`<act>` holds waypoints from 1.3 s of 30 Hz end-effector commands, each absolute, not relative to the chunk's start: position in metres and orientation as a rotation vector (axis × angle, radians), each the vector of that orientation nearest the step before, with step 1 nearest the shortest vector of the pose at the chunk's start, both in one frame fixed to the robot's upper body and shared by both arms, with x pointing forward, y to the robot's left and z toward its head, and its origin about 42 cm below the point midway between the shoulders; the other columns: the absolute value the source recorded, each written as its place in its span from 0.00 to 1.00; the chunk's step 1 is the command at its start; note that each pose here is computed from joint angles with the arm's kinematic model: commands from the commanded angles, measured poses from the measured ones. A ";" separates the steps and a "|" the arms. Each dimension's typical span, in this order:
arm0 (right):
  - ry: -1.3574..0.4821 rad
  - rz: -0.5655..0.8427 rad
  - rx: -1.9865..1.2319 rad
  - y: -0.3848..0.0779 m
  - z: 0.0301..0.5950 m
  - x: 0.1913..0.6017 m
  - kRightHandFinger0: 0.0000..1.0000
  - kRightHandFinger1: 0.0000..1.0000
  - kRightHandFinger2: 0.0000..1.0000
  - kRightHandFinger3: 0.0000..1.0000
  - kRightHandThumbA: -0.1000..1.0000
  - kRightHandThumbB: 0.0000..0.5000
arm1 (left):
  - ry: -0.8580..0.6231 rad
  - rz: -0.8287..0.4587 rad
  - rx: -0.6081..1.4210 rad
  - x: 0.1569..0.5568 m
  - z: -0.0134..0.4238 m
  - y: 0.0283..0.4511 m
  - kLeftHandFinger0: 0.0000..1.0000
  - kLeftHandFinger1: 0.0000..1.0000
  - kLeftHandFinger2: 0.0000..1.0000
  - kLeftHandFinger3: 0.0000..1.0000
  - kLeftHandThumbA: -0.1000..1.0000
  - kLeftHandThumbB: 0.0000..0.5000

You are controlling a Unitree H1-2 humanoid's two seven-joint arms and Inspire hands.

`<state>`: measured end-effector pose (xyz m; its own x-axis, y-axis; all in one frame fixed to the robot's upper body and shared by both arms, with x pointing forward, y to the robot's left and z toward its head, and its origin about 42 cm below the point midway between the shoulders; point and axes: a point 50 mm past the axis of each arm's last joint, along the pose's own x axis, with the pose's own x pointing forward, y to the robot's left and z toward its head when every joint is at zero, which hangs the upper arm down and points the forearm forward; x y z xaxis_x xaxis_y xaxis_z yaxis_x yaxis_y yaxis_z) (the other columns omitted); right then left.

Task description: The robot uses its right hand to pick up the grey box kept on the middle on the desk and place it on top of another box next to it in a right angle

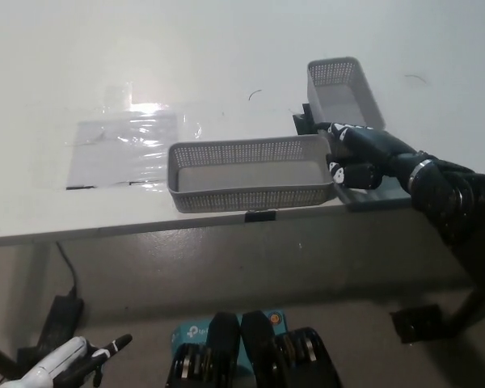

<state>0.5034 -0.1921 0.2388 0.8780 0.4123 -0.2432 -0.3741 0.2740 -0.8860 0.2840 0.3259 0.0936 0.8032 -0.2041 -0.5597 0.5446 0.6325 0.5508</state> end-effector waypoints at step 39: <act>-0.262 0.508 -1.272 -0.199 0.320 0.526 1.00 1.00 1.00 1.00 0.00 0.34 | 0.448 -0.425 0.781 0.273 0.099 0.332 0.05 0.00 0.02 0.11 0.98 0.44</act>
<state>0.5164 -0.1945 0.2816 0.8577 0.4937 -0.1435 -0.2884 0.2312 -0.9292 0.2734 0.3290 0.0890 0.8045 -0.1907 -0.5625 0.5308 0.6558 0.5369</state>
